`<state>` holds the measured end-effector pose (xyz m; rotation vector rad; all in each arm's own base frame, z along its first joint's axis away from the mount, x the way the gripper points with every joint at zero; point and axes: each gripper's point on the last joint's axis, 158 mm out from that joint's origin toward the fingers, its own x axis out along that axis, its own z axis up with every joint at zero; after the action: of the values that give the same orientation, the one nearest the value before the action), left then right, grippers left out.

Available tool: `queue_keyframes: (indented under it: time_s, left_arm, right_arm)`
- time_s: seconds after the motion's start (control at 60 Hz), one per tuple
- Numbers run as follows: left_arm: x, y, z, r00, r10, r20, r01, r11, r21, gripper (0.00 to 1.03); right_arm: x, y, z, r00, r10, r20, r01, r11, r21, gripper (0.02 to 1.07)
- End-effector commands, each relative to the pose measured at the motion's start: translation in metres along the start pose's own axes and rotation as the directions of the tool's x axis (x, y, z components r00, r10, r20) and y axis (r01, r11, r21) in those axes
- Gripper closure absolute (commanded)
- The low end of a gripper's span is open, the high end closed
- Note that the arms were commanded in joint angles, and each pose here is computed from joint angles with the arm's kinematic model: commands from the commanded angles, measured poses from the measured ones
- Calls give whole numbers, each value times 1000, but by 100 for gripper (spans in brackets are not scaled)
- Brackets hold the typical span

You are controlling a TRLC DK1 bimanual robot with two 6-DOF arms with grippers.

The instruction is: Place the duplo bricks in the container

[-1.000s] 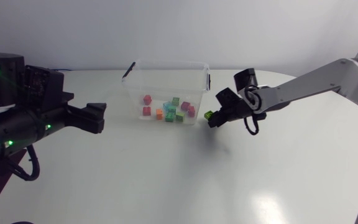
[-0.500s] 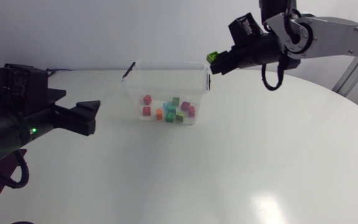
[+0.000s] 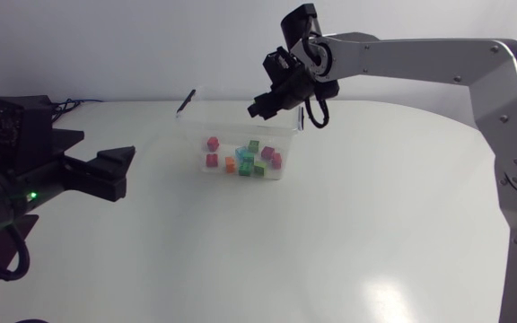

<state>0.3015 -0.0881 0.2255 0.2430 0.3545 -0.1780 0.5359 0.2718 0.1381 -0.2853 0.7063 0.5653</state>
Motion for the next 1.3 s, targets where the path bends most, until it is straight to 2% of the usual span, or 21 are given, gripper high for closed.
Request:
queue_keyframes:
  time_s: [0.0, 0.283, 0.417, 0.617, 0.85, 1.0, 1.283]
  left_arm:
    - [-4, 5, 1, 1000, 15, 5, -15, 1000, 19, 5]
    - [-23, 12, 15, 999, 21, 39, -21, 1000, 11, 5]
    - [-37, 22, 20, 996, 50, 71, -50, 999, -5, 5]
    - [-50, 36, 21, 991, 87, 99, -86, 996, -8, 5]
    - [-69, 63, 18, 976, 175, 127, -175, 985, -14, 5]
    - [-80, 77, 9, 963, 229, 144, -231, 973, -3, 5]
    - [-95, 91, -19, 934, 312, 172, -316, 949, -4, 5]
  right_arm:
    - [-42, 2, 50, 993, -24, 120, 23, 1000, 4, 5]
    - [-149, 6, 78, 967, -67, 245, 70, 998, -1, 6]
    - [-208, -1, 65, 947, -122, 297, 121, 992, 21, 6]
    - [-261, -41, 21, 918, -249, 308, 242, 968, 61, 6]
    - [-299, -78, -42, 878, -380, 290, 363, 925, 111, 6]
    - [-319, -85, -76, 850, -440, 289, 417, 898, 139, 6]
    - [-333, -89, -134, 806, -519, 284, 493, 855, 163, 6]
